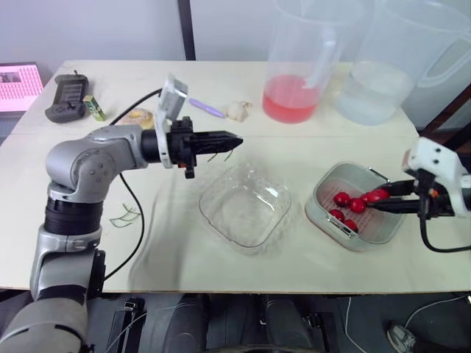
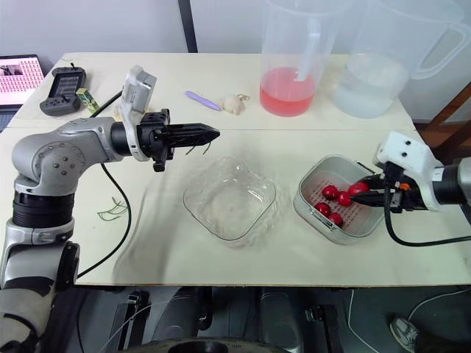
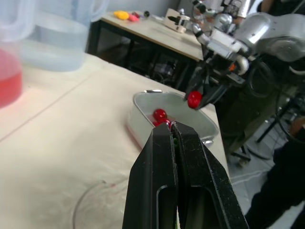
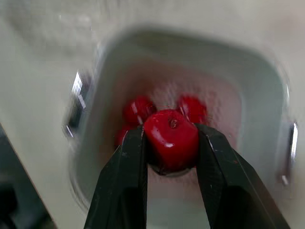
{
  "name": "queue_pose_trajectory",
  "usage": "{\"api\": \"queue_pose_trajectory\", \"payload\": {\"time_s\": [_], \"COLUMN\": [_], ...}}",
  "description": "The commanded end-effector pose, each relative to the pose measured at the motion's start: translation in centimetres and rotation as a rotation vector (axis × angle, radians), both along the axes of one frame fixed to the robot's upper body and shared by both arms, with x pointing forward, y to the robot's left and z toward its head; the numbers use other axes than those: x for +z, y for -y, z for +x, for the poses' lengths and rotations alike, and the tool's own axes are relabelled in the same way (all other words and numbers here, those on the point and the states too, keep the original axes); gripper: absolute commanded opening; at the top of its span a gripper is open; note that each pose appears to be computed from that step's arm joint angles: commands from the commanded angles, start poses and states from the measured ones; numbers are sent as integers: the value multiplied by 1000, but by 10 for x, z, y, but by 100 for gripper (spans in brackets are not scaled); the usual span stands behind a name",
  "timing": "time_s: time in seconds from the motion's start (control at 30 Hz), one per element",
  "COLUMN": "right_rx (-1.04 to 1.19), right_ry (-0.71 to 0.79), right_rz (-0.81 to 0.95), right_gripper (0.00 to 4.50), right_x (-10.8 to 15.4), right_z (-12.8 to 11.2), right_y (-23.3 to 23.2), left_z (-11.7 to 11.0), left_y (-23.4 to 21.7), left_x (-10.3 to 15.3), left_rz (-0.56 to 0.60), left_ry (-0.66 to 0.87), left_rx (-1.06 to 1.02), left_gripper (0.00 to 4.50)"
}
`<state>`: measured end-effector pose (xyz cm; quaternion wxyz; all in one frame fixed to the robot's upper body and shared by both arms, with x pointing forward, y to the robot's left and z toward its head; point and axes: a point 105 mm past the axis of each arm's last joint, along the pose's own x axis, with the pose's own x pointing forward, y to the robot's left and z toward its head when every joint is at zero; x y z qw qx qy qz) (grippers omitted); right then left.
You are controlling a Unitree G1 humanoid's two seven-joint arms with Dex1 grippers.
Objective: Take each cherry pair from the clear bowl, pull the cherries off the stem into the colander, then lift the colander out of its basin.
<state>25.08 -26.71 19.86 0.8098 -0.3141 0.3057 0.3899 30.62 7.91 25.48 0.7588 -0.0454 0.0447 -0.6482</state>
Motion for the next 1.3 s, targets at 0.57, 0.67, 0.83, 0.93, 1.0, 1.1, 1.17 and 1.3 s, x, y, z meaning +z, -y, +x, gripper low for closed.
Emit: {"api": "queue_pose_trajectory", "payload": {"time_s": [0.57, 0.67, 0.83, 0.93, 1.0, 1.1, 1.17, 1.3], "right_rx": [150, 277, 514, 581, 602, 611, 615, 629], "right_ry": [80, 149, 171, 147, 135, 120, 117, 112], "right_rz": [99, 316, 535, 525, 515, 494, 466, 452], "right_gripper": [449, 449, 449, 449, 449, 449, 449, 450], "right_x": [39, 70, 102, 94, 89, 81, 76, 71], "right_z": [1, -2, -11, -10, -9, -6, -4, -4], "right_y": [-8, -42, -99, -118, -124, -128, -128, -132], "left_z": [-4, -7, -15, -21, -21, -20, -22, -27], "left_y": [-38, -53, -100, -133, -149, -166, -170, -186], "left_x": [13, 11, -23, -53, -65, -83, -90, -109], "left_rz": [46, 61, 195, 241, 223, 226, 191, 165], "left_ry": [70, 51, -105, -264, -331, -383, -428, -516], "left_rx": [89, 143, 296, 407, 470, 556, 582, 664], "left_gripper": [0, 0, 0, 0, 0, 0, 0, 61]}}
